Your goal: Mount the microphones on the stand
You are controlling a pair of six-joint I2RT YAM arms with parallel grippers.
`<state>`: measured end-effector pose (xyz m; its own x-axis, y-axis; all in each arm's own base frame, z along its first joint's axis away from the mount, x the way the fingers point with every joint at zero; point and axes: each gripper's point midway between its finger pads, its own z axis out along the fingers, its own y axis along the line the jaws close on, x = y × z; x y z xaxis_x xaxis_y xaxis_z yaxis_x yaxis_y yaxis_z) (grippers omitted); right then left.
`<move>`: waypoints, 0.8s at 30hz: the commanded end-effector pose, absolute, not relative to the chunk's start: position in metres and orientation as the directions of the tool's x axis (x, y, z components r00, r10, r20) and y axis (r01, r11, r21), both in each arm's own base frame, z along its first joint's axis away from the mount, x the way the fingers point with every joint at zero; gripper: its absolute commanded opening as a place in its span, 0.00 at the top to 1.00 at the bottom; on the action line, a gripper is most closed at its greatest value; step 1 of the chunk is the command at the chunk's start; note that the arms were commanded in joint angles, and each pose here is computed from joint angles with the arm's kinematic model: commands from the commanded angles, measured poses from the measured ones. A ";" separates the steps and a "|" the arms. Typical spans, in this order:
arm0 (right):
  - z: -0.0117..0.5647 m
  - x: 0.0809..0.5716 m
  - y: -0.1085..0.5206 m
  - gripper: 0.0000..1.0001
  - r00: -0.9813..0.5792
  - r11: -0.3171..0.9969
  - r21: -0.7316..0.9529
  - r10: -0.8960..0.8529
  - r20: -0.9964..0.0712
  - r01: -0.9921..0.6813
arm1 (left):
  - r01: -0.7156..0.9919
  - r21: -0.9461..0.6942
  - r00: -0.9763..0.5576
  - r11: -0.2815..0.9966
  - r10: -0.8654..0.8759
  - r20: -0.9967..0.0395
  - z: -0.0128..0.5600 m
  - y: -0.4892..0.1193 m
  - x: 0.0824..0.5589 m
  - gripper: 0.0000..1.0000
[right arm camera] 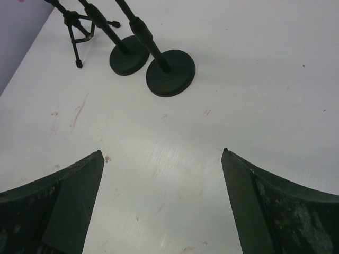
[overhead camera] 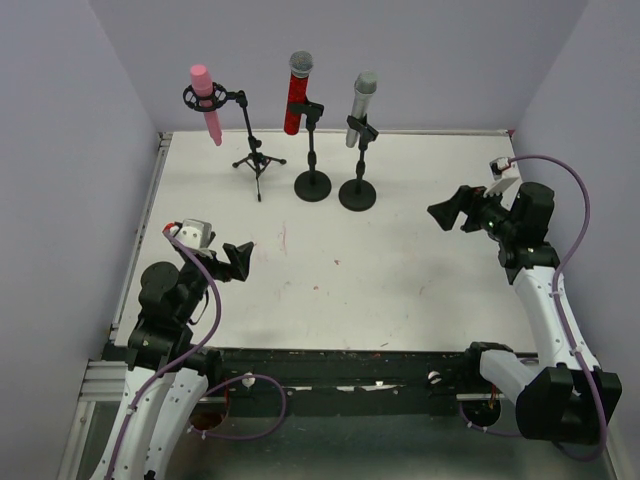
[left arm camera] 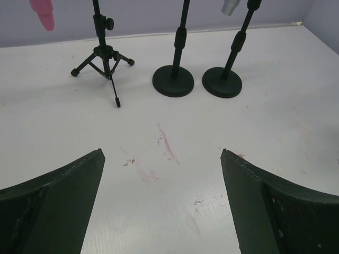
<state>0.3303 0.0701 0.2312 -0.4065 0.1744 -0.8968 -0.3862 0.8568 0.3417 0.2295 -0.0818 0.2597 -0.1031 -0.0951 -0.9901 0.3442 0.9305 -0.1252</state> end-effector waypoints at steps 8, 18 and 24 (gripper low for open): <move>0.241 0.333 0.062 0.00 -0.388 0.873 0.336 0.191 -0.902 -0.352 | 0.369 -0.121 -0.079 0.922 -0.099 -0.992 0.264 -0.085 0.227 0.01; 0.245 0.333 0.061 0.00 -0.378 0.874 0.333 0.193 -0.906 -0.353 | 0.369 -0.122 -0.081 0.922 -0.099 -0.992 0.263 -0.085 0.227 0.01; 0.244 0.333 0.061 0.00 -0.382 0.874 0.336 0.194 -0.904 -0.351 | 0.365 -0.122 -0.083 0.923 -0.098 -0.992 0.262 -0.085 0.228 0.01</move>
<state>0.3320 0.0651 0.2312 -0.4039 0.1854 -0.8958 -0.3621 0.8669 0.3427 0.2278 -0.0827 0.2619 -0.0948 -0.0972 -0.9907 0.3521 0.9276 -0.1247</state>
